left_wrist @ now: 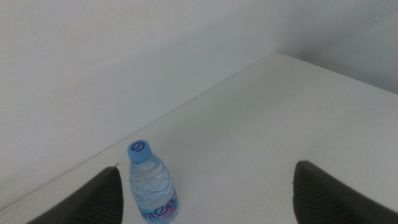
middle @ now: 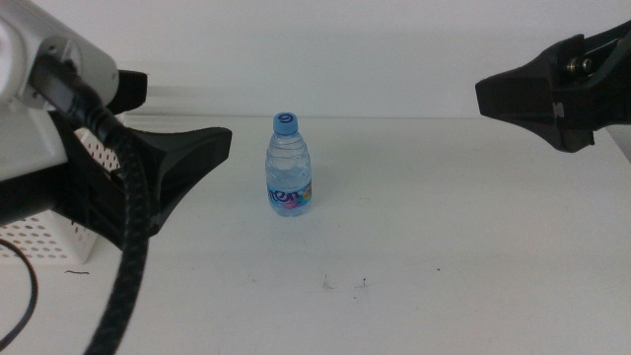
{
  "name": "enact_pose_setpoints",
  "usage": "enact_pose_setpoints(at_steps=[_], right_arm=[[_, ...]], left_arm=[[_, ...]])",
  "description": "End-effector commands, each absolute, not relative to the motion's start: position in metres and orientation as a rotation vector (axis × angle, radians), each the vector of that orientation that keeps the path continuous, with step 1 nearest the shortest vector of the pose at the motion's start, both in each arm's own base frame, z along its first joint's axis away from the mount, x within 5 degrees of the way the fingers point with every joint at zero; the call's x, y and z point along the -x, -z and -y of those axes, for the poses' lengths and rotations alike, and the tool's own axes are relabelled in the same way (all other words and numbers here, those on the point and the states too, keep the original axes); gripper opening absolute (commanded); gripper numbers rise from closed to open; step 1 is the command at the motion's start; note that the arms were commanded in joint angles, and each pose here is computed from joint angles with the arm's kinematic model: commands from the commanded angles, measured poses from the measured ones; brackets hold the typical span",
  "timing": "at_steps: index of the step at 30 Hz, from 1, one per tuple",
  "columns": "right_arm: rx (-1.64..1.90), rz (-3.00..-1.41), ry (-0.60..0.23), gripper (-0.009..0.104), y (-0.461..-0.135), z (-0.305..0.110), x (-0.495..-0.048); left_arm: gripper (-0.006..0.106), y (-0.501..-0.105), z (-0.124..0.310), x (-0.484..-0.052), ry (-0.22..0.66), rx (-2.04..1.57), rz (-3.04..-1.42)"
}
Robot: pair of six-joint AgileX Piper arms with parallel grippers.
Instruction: Use arms to grab the bottles and put them into the dustbin to the left of the table.
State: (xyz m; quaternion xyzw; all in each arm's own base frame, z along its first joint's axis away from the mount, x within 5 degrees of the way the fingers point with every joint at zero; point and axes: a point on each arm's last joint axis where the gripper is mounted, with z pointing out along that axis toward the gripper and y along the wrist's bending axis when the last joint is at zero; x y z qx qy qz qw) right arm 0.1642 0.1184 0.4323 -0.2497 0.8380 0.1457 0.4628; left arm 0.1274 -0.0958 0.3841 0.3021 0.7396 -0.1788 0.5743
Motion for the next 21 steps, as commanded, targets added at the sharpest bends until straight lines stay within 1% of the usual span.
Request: enact_pose_setpoints(at_steps=[1, 4, 6, 7, 10, 12, 16, 21], right_arm=[[0.608, -2.034, -0.356, 0.088, -0.437, -0.117, -0.164], [0.608, -2.034, -0.356, 0.088, -0.437, -0.117, -0.164], [0.608, -2.034, -0.356, 0.088, -0.437, -0.117, -0.164], [0.608, -2.034, -0.356, 0.088, -0.437, -0.117, -0.164], [0.608, -2.034, -0.356, 0.088, -0.437, -0.117, -0.164], [0.608, -2.034, -0.356, 0.088, -0.437, -0.117, -0.164], [0.608, -2.034, -0.356, 0.088, -0.437, -0.117, -0.164], [0.608, -2.034, -0.356, 0.088, -0.437, -0.117, -0.164]], left_arm=[[0.094, -0.386, 0.096, -0.126, 0.432, -0.698, -1.718], [0.094, -0.386, 0.096, -0.126, 0.432, -0.698, -1.718], [0.094, -0.386, 0.094, -0.127, 0.372, -0.725, -1.706], [0.094, -0.386, 0.092, -0.128, 0.358, -0.718, -1.708], [0.094, -0.386, 0.085, -0.134, 0.370, -0.609, -1.750], [0.094, -0.385, 0.078, -0.138, 0.344, -0.545, -1.772], [0.094, -0.378, 0.062, -0.147, 0.265, -0.440, -1.793], [0.094, -0.357, 0.056, -0.156, 0.266, -0.324, -1.738]])
